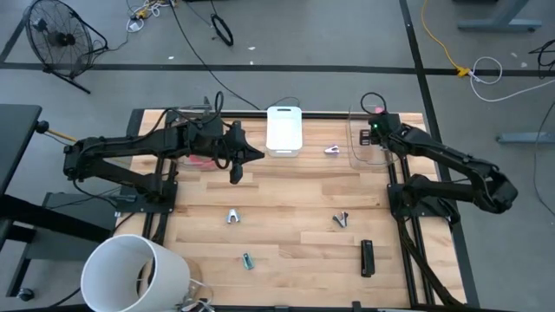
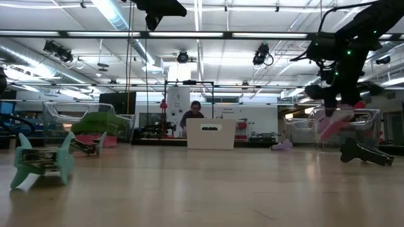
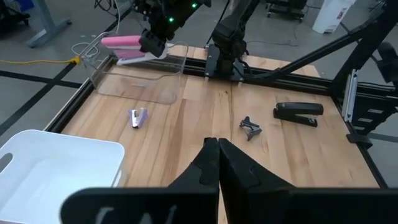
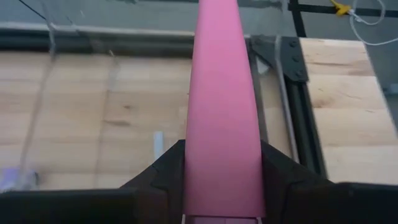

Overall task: Pick and place Stapler, Stapler remover, tape
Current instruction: Put the pink stapler into the right transparent bin, then put the gray staple remover into the white bin

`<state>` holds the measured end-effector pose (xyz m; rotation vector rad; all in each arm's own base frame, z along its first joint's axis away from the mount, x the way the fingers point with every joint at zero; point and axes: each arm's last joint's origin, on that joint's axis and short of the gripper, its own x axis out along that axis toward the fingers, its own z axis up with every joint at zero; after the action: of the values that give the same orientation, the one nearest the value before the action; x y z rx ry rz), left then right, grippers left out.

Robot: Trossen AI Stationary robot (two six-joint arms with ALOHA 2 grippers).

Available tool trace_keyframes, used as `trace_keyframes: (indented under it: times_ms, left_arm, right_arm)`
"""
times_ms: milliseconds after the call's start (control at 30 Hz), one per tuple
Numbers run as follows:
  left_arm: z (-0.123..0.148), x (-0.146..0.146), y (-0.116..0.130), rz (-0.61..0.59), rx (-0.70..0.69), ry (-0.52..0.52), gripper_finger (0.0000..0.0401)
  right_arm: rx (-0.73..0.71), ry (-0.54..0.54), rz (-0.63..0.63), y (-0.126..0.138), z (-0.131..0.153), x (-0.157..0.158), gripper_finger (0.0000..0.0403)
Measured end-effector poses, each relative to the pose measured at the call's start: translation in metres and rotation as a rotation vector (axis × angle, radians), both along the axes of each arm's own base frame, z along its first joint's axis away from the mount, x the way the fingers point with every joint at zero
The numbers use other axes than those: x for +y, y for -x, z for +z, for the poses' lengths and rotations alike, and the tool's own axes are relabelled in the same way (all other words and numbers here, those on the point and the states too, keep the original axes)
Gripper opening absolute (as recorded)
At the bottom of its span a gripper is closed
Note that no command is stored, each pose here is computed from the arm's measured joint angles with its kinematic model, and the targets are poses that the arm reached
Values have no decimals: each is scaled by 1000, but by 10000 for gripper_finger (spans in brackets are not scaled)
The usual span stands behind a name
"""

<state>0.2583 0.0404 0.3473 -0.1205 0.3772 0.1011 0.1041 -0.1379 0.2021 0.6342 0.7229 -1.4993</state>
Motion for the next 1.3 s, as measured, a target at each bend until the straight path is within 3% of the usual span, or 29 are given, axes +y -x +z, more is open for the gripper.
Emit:
trace_keyframes:
  times_ms: [600,1300]
  left_arm:
    - [0,0,0,0,-1,0,0]
    - [0,0,0,8,-3,18,0]
  right_arm:
    - [-12,-37,-18,13,-14,-7,135]
    - [-93,-129,-33,22,-16,-9,234]
